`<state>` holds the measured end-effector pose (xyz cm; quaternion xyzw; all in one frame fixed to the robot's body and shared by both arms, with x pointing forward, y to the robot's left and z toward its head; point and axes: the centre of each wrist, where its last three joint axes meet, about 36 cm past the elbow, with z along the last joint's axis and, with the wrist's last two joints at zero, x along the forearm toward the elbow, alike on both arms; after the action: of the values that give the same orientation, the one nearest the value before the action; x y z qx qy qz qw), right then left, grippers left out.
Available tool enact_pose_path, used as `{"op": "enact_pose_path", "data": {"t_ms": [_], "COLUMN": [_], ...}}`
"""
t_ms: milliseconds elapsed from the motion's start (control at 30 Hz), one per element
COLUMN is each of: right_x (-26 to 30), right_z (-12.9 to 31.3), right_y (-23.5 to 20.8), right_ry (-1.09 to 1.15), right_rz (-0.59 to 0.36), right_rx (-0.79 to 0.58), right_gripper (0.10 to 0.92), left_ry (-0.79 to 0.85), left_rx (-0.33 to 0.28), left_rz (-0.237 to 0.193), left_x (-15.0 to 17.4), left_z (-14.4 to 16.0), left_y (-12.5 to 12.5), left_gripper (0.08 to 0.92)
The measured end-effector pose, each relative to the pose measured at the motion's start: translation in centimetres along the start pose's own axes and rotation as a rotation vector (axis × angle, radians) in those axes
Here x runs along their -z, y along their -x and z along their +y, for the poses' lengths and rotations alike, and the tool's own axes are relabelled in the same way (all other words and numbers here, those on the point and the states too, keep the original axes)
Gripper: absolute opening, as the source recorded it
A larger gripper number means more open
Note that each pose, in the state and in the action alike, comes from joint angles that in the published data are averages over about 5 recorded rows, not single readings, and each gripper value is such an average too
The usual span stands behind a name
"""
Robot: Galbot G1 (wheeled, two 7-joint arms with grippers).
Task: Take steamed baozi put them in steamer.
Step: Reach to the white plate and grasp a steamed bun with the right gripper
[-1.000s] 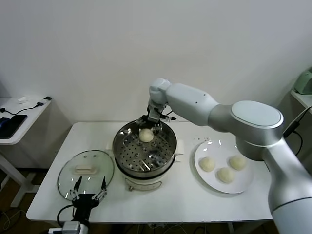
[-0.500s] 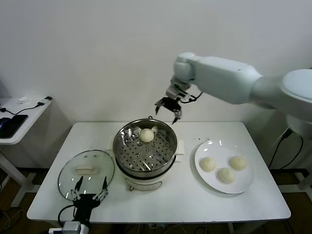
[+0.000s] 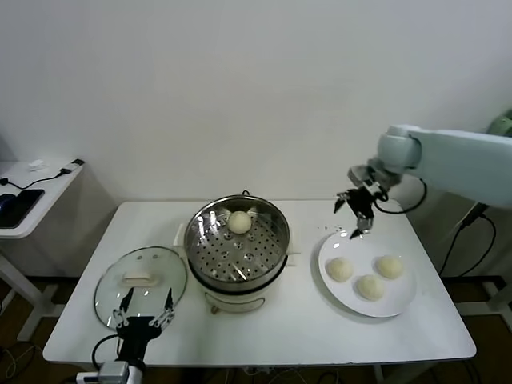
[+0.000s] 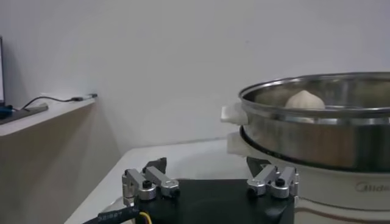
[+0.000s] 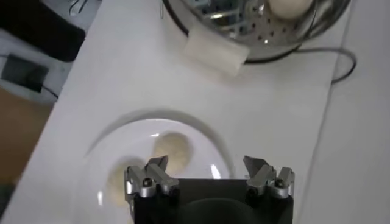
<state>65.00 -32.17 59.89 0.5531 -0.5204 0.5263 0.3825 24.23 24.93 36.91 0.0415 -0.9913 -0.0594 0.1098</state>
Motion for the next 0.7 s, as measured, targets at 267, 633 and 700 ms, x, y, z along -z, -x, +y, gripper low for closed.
{"op": "enact_pose_path", "data": {"t_ms": [267, 633, 700], "right_x": [-1.4, -1.2, -1.0], "right_z": [1.9, 2.3, 2.4], "right_y": [5.4, 11.0, 11.9], "right_ry": [0.112, 0.181, 0.186], "right_rz": [0.028, 0.045, 0.049], "right_rx": [0.011, 0.0, 0.0], "right_gripper": [0.823, 0.823, 0.823], "left_ry": [-0.003, -0.002, -0.003], "left_rx": [0.004, 0.01, 0.01], "left_rz": [0.011, 0.014, 0.012], "left_x": [-0.3, -0.4, -0.3], "left_z": [0.0, 0.2, 0.1], "left_y": [-0.2, -0.1, 0.0], "left_gripper": [0.823, 0.823, 0.823]}}
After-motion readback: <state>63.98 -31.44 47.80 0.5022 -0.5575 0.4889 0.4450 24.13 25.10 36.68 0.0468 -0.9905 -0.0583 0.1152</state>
